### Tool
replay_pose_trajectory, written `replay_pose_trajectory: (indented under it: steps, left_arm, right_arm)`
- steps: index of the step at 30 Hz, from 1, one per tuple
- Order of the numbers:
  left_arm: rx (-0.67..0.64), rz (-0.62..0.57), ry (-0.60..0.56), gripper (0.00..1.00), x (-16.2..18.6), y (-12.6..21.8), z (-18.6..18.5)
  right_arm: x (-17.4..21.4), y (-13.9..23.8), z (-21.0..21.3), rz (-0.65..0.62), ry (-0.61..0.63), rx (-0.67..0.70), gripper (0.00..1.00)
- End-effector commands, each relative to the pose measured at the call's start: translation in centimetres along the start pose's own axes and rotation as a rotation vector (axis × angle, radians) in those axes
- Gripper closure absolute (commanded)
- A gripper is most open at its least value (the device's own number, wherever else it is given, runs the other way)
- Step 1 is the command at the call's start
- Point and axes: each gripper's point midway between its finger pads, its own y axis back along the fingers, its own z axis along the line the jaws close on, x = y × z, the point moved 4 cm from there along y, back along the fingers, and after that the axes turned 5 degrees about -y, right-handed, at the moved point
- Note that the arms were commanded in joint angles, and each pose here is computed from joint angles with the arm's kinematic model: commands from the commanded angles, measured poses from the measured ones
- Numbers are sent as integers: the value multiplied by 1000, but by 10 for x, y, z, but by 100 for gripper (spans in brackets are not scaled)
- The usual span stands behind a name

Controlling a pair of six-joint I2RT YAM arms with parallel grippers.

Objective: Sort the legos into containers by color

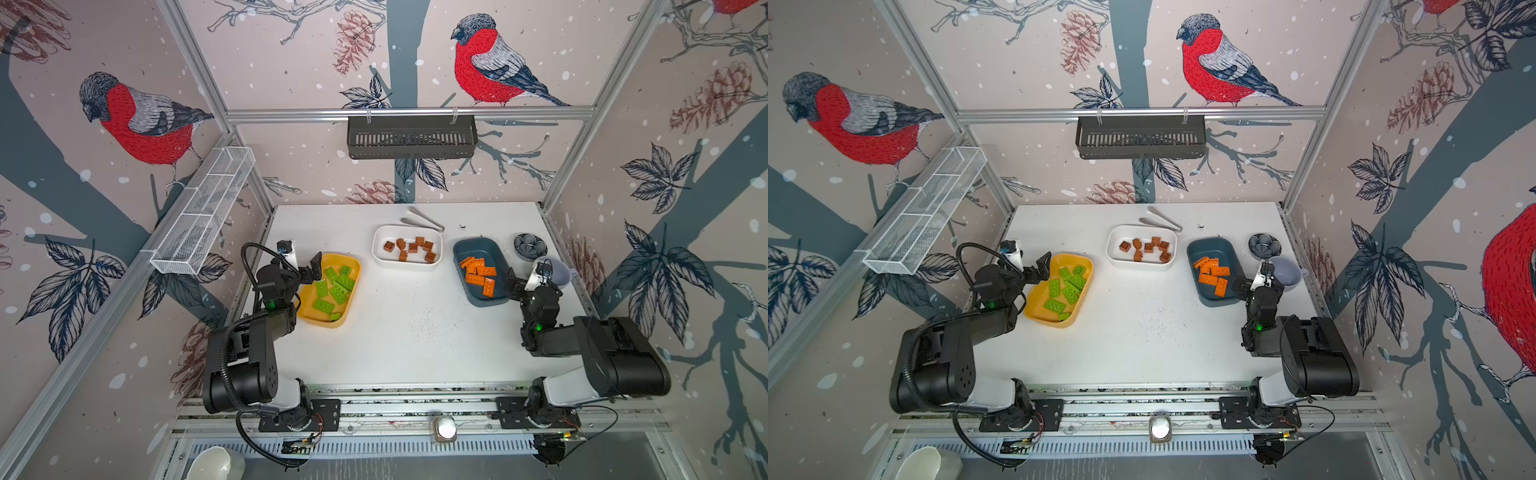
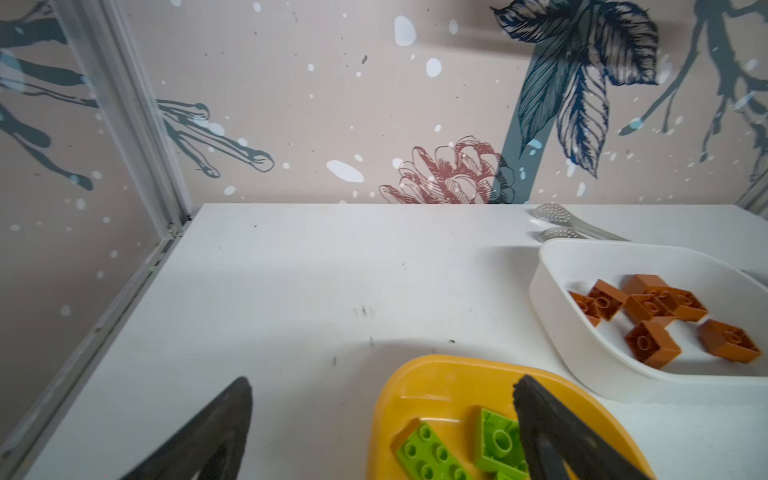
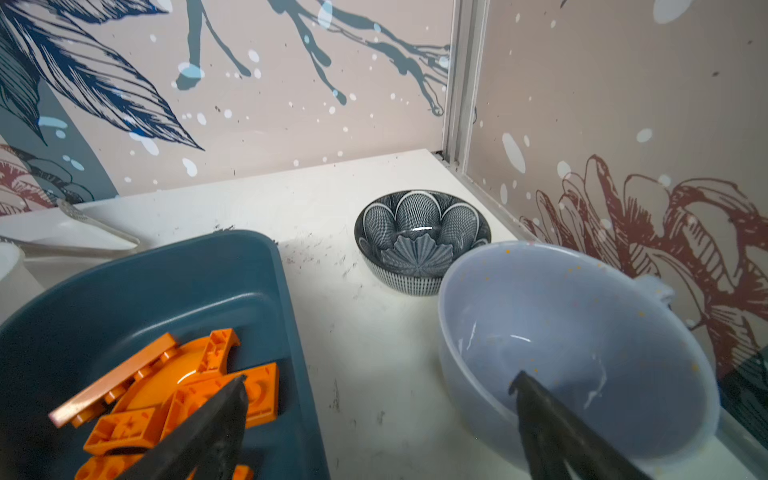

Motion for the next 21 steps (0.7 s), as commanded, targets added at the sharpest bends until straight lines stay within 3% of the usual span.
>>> replay_pose_trajectory:
  steps: [1, 5, 14, 21]
  left_arm:
    - [84, -96, 29, 3, -18, -3, -9]
    - [116, -85, 39, 3, -18, -10, -13]
    - [51, -46, -34, 3, -15, -9, -6]
    - [33, -23, -24, 3, -12, -2, -7]
  right_arm:
    - [-13, -1, 1, -59, 6, 2, 1]
    - [-13, -2, 1, -57, 4, 4, 1]
    - [-12, -4, 1, -46, 7, 4, 1]
    - [-12, -5, 4, -44, 16, -10, 1]
